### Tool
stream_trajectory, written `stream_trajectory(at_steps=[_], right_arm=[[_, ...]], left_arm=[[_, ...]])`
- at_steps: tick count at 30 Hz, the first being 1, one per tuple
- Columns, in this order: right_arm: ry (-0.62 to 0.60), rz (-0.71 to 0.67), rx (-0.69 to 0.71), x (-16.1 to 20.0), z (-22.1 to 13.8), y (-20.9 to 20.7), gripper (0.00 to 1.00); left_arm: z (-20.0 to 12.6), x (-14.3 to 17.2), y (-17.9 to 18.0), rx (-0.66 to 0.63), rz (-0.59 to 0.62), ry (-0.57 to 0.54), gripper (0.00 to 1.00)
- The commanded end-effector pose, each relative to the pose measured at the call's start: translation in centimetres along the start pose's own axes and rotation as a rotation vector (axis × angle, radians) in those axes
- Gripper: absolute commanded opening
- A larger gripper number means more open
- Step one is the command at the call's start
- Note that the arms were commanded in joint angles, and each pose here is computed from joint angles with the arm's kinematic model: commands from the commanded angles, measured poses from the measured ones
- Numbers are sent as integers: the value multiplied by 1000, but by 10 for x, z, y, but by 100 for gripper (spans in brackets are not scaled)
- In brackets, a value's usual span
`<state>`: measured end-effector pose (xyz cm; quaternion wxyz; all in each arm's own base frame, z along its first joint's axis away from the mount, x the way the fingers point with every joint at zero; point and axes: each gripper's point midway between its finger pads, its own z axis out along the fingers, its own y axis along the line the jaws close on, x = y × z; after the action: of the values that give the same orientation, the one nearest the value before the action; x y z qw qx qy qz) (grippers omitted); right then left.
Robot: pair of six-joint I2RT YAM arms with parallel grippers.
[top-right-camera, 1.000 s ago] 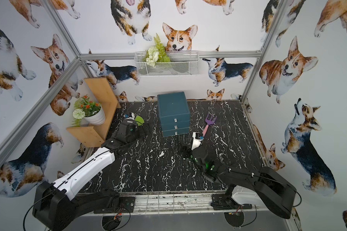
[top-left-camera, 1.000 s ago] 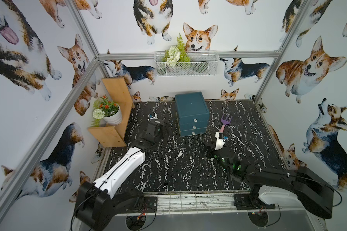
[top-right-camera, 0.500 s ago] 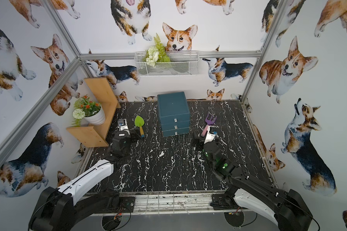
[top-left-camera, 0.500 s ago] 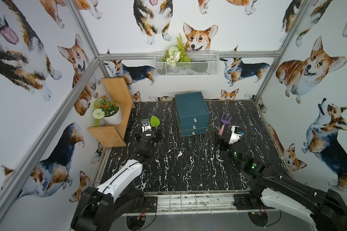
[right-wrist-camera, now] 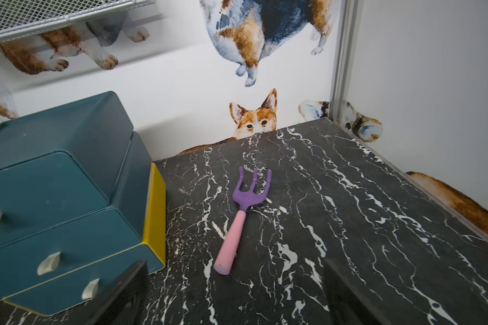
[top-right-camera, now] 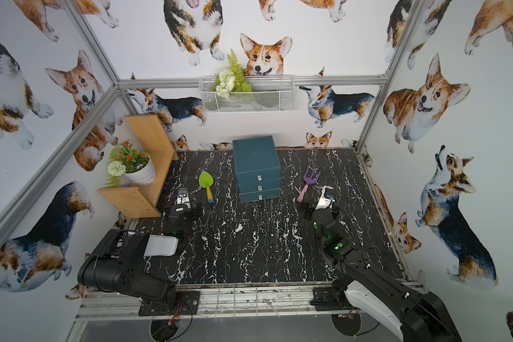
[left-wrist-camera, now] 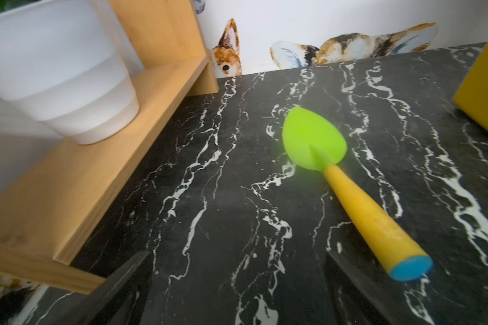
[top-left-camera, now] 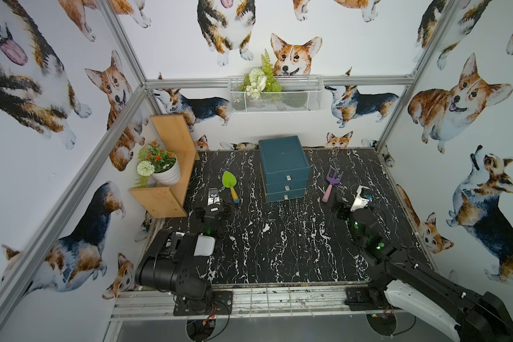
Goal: Place the transparent tape into the drawer according to color
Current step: Reset both arms
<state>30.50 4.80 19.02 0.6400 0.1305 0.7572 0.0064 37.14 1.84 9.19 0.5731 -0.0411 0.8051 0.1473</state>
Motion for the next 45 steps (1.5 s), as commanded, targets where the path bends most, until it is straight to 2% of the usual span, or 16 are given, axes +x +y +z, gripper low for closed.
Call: stream_trajectory(at_steps=[1, 3, 4, 6, 9, 11, 13, 16, 18, 19, 22, 24, 27, 29, 33, 45], right_arm=[[-166, -15, 9, -23, -2, -11, 100], [-223, -9, 68, -26, -2, -29, 100], [-238, -40, 88, -28, 0, -36, 100], [-220, -104, 143, -25, 8, -49, 100], [-166, -203, 194, -11, 20, -61, 100], [-147, -215, 233, 0, 25, -72, 100], [-138, -218, 213, 12, 33, -77, 100], [-205, -156, 152, 11, 32, -81, 100], [-157, -156, 116, 24, 45, -80, 100], [-174, -169, 97, 23, 49, -76, 100], [-51, -139, 37, 38, 70, -78, 100], [-111, -141, -12, 36, 61, -75, 100], [-51, -179, -53, 44, 66, -65, 100], [-76, -163, -40, 40, 66, -68, 100], [-99, -94, 89, 36, 59, -92, 100], [-93, -110, 76, 37, 62, -87, 100]], left_arm=[[-7, -32, 3, 40, -82, -165, 99], [-21, -27, 3, 72, -76, -233, 99], [-25, -31, 4, 50, -77, -262, 100], [-15, -28, 0, 49, -74, -204, 99], [-11, -27, 8, -2, -98, -190, 100], [-10, -26, 8, -2, -97, -186, 100], [-11, -27, 8, -5, -94, -192, 100], [-10, -27, 8, -5, -94, -189, 100], [-9, -26, 7, -4, -94, -180, 99], [-9, -27, 7, -4, -94, -183, 99], [-9, -26, 7, -2, -94, -179, 100], [-8, -26, 7, -2, -94, -178, 99], [-8, -26, 7, -3, -95, -179, 100], [-8, -26, 7, -3, -95, -178, 99], [-8, -25, 7, -3, -94, -177, 100], [-8, -26, 7, -4, -96, -179, 99]])
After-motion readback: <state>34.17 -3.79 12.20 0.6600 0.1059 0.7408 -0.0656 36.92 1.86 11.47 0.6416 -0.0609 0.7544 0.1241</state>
